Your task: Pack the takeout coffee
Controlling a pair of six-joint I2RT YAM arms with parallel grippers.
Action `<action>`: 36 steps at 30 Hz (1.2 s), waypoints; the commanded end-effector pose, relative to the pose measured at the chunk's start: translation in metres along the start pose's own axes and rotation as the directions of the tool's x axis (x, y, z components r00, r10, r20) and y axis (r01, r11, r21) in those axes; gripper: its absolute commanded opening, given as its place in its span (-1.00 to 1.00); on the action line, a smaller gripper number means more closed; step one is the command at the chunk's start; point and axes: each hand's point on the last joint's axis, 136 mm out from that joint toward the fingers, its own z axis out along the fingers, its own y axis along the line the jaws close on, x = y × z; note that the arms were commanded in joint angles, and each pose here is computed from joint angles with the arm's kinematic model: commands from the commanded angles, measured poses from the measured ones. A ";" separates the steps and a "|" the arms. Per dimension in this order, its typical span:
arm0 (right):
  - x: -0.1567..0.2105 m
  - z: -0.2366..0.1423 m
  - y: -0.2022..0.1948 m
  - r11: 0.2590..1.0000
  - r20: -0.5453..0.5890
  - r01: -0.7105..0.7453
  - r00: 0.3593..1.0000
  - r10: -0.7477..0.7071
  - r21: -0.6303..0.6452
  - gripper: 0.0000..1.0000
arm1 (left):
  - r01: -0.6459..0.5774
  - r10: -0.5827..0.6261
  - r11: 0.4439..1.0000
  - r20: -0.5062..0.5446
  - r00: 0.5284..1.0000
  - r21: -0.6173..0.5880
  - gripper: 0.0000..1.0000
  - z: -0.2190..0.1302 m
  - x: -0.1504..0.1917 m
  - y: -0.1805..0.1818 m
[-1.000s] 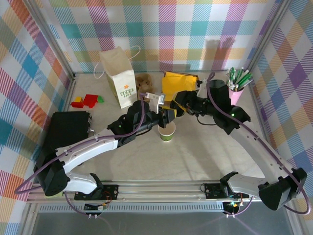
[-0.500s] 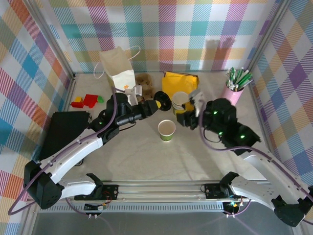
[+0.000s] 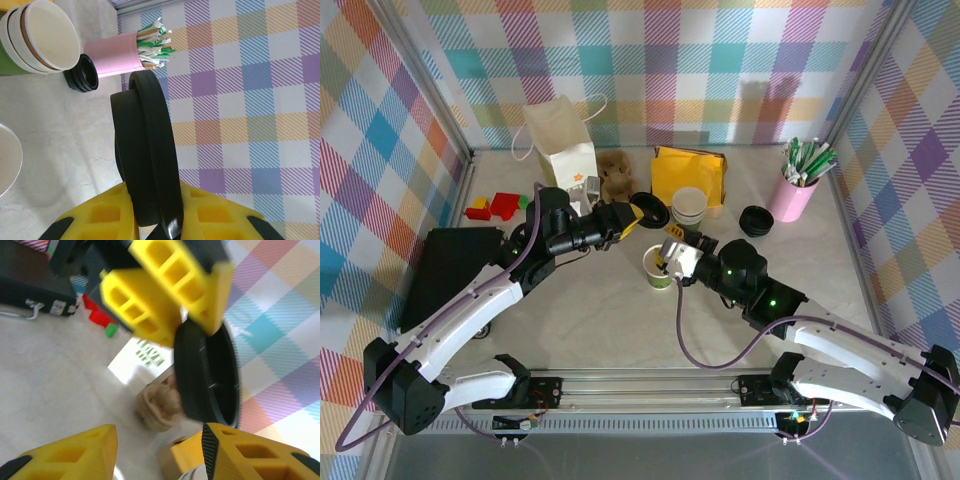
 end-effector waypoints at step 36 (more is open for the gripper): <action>-0.011 0.027 -0.026 0.993 -0.071 0.097 0.993 -0.093 0.065 -0.58 | 0.044 -0.042 0.998 -0.045 0.998 0.040 -0.87 -0.013 0.013 -0.005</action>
